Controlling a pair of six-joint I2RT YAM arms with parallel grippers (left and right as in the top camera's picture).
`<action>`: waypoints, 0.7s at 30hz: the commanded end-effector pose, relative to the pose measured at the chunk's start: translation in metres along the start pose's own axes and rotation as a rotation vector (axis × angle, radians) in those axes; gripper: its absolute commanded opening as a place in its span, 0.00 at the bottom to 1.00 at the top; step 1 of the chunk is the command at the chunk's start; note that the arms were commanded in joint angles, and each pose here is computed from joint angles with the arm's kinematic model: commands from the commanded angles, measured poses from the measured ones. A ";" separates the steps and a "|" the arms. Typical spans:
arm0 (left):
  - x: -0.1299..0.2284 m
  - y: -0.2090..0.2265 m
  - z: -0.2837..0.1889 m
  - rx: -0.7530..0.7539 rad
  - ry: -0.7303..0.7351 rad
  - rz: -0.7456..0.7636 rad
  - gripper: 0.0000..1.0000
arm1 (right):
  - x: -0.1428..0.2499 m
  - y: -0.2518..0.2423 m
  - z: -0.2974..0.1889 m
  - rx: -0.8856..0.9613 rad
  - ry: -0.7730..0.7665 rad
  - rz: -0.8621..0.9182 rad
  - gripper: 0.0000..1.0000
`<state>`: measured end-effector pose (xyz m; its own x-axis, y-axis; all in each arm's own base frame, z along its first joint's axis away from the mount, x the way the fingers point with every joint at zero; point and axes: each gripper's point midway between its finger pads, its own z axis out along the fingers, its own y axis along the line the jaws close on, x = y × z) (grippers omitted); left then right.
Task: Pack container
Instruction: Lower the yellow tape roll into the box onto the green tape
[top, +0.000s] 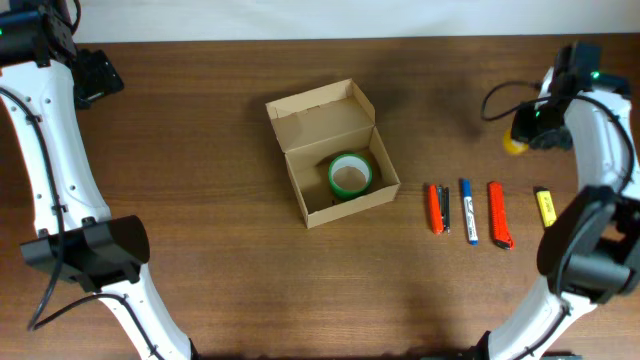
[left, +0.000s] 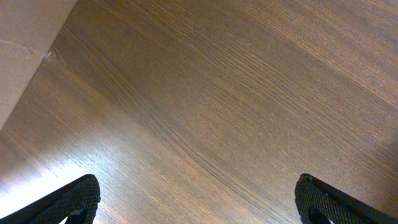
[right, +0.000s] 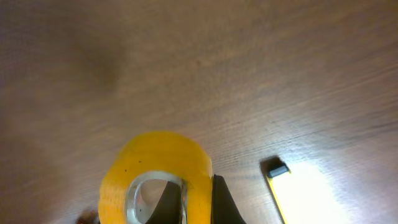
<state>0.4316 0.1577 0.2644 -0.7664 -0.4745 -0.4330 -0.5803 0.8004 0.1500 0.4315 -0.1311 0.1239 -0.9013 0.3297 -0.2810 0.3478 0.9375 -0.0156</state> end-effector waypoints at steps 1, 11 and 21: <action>0.002 -0.001 0.009 -0.004 0.020 0.007 1.00 | -0.020 0.023 -0.071 -0.042 -0.159 -0.059 0.04; 0.001 -0.001 0.009 -0.004 0.020 0.006 1.00 | 0.039 0.168 -0.179 -0.217 -0.241 -0.532 0.03; 0.002 -0.001 0.009 -0.004 0.020 0.007 1.00 | 0.130 0.279 -0.153 -0.280 -0.091 -0.965 0.03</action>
<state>0.4316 0.1577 0.2644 -0.7664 -0.4745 -0.4330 -0.5803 0.8004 0.1500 0.3701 0.1785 0.2436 -0.7535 -0.5434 -0.3701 -0.5668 0.8222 -0.0531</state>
